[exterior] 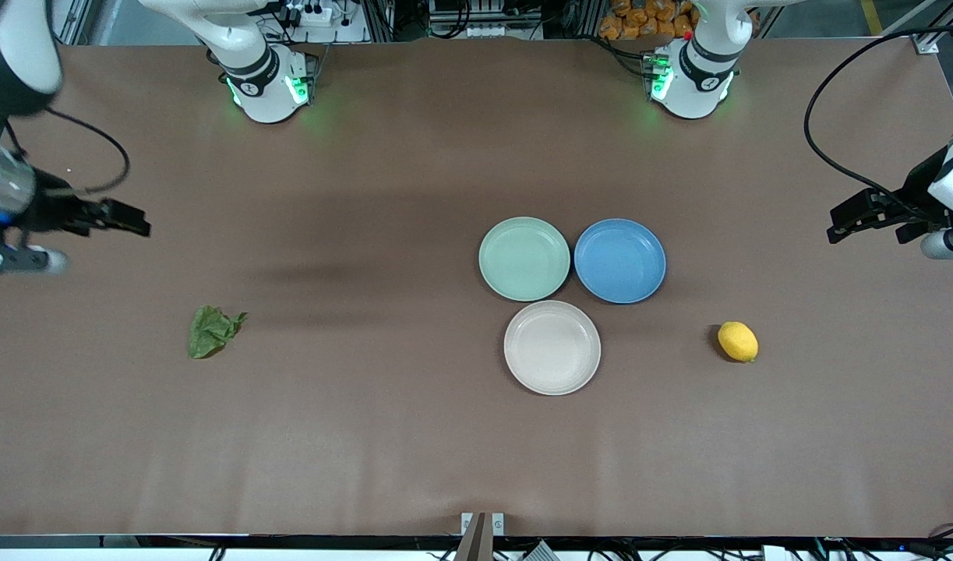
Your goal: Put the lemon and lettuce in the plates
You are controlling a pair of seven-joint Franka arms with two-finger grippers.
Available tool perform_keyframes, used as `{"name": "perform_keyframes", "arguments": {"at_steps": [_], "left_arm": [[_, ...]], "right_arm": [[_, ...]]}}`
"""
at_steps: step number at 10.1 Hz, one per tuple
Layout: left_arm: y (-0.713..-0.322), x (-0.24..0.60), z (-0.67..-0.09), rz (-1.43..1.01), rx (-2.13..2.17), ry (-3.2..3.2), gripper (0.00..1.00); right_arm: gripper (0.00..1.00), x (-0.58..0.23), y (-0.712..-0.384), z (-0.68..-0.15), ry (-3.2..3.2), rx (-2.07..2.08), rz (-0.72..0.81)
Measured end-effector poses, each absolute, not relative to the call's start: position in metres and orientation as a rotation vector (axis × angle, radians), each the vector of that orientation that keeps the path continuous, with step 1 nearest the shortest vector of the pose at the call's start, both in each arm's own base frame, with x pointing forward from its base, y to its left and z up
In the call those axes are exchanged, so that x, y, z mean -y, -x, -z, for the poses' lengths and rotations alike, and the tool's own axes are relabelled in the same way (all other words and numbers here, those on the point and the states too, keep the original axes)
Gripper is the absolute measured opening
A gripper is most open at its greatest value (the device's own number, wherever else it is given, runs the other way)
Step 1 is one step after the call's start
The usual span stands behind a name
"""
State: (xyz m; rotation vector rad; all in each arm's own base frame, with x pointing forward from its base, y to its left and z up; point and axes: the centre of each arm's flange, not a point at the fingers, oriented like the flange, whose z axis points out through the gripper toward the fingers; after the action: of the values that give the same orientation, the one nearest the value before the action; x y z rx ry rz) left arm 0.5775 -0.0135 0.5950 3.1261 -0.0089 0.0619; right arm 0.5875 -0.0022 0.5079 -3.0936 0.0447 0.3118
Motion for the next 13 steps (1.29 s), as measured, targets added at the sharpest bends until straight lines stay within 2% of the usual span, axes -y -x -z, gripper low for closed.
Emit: {"name": "perform_keyframes", "arguments": {"at_steps": [2,5,8,11,13], "left_arm": [[-0.578,0.013,-0.596,-0.064,0.009,-3.126,1.0],[-0.578,0.013,-0.596,-0.066,0.008,-3.126,1.0],[-0.578,0.012,-0.596,-0.066,0.006,-3.126,1.0],[-0.578,0.012,-0.596,-0.066,0.005,-3.126,1.0],[-0.578,0.012,-0.596,-0.066,0.004,-3.126,1.0]], "right_arm": [[1.0,0.003,-0.612,-0.439,3.088,-0.052,-0.397],[1.0,0.019,-0.633,-0.366,3.085,-0.096,-0.442],[1.0,0.045,-0.641,-0.311,3.075,-0.158,-0.482],[1.0,0.057,-0.642,-0.233,3.083,-0.19,-0.453],[1.0,0.061,-0.638,-0.214,3.09,-0.2,-0.412]]}}
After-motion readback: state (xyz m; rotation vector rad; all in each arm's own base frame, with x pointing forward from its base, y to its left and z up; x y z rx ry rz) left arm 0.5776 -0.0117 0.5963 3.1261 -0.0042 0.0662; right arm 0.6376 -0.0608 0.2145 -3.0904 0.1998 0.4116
